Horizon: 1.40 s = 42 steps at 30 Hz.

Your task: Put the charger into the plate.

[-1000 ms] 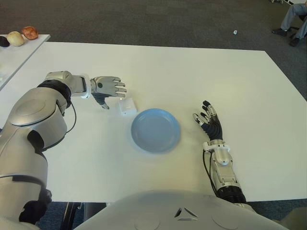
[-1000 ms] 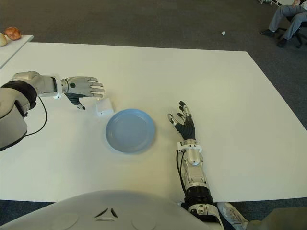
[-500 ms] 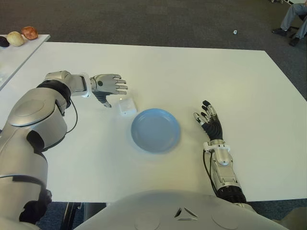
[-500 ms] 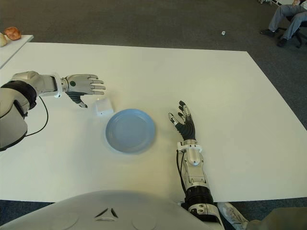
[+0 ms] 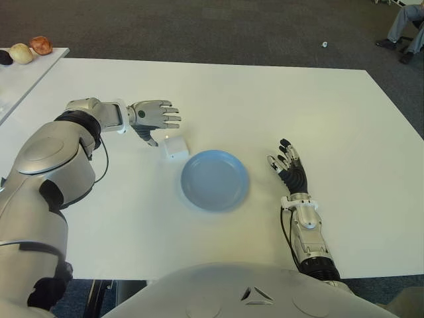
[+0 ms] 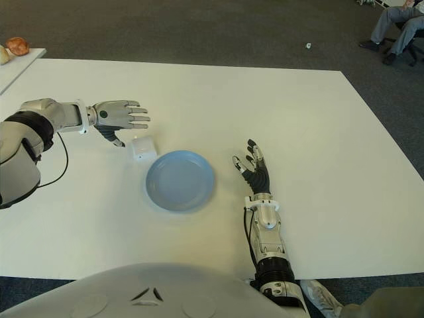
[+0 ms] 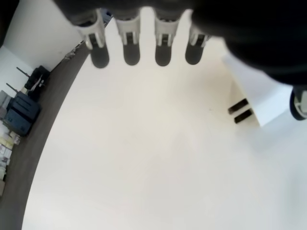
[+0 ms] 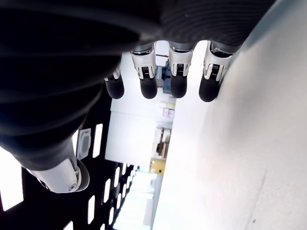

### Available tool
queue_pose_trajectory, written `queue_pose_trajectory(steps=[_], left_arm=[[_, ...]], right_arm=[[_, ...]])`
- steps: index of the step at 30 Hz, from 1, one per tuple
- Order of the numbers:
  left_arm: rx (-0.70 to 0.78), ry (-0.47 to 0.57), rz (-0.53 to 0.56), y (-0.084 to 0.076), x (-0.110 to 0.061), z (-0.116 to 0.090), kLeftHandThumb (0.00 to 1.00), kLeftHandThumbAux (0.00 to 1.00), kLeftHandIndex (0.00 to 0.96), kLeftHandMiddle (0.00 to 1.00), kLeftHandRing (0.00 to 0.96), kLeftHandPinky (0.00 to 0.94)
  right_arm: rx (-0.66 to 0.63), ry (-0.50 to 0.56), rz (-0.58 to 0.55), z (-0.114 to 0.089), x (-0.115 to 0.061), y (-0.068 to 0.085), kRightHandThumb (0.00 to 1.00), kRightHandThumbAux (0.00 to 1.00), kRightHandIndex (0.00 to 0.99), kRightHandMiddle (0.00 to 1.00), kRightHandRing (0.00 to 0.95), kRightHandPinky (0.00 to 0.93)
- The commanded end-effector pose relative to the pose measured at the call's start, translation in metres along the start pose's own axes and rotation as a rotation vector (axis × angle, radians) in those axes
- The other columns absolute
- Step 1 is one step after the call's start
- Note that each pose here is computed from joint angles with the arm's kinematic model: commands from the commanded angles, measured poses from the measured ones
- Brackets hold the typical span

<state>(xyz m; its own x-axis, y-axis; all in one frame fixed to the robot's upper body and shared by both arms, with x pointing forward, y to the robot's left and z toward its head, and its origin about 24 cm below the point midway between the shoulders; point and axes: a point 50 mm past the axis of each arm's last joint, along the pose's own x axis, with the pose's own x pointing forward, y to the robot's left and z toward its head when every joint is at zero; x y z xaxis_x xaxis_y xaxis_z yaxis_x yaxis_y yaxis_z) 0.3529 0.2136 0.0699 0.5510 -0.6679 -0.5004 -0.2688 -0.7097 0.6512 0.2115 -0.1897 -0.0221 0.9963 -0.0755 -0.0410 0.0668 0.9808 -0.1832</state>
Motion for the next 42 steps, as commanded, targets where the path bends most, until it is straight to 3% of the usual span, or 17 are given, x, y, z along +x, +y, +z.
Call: queue_pose_trajectory(steps=[1, 6, 15, 22, 33, 42], left_arm=[[0.015, -0.009, 0.012, 0.004, 0.006, 0.000, 0.358, 0.233, 0.000, 0.000, 0.000, 0.000], [-0.074, 0.036, -0.001, 0.006, 0.006, -0.003, 0.357, 0.222, 0.000, 0.000, 0.000, 0.003], [-0.518, 0.198, -0.091, 0.005, 0.004, -0.009, 0.361, 0.220, 0.000, 0.000, 0.000, 0.089], [-0.811, 0.331, -0.088, -0.006, -0.008, -0.012, 0.372, 0.224, 0.000, 0.000, 0.000, 0.103], [-1.005, 0.383, -0.093, -0.016, -0.011, -0.001, 0.357, 0.194, 0.000, 0.000, 0.000, 0.011], [-1.031, 0.388, -0.090, -0.014, -0.011, 0.003, 0.352, 0.181, 0.000, 0.000, 0.000, 0.000]], right_arm=[[0.014, 0.110, -0.001, -0.018, -0.012, 0.004, 0.000, 0.633, 0.036, 0.072, 0.060, 0.064], [0.018, 0.111, -0.003, -0.018, -0.012, 0.006, 0.000, 0.630, 0.038, 0.077, 0.064, 0.070], [0.019, 0.118, -0.008, -0.019, -0.014, 0.007, 0.000, 0.609, 0.037, 0.084, 0.072, 0.077], [0.028, 0.113, -0.009, -0.020, -0.013, 0.005, 0.000, 0.626, 0.037, 0.076, 0.064, 0.067], [0.029, 0.109, -0.004, -0.022, -0.012, 0.001, 0.001, 0.627, 0.038, 0.078, 0.066, 0.073], [0.032, 0.110, -0.001, -0.024, -0.011, -0.001, 0.005, 0.625, 0.040, 0.079, 0.066, 0.074]])
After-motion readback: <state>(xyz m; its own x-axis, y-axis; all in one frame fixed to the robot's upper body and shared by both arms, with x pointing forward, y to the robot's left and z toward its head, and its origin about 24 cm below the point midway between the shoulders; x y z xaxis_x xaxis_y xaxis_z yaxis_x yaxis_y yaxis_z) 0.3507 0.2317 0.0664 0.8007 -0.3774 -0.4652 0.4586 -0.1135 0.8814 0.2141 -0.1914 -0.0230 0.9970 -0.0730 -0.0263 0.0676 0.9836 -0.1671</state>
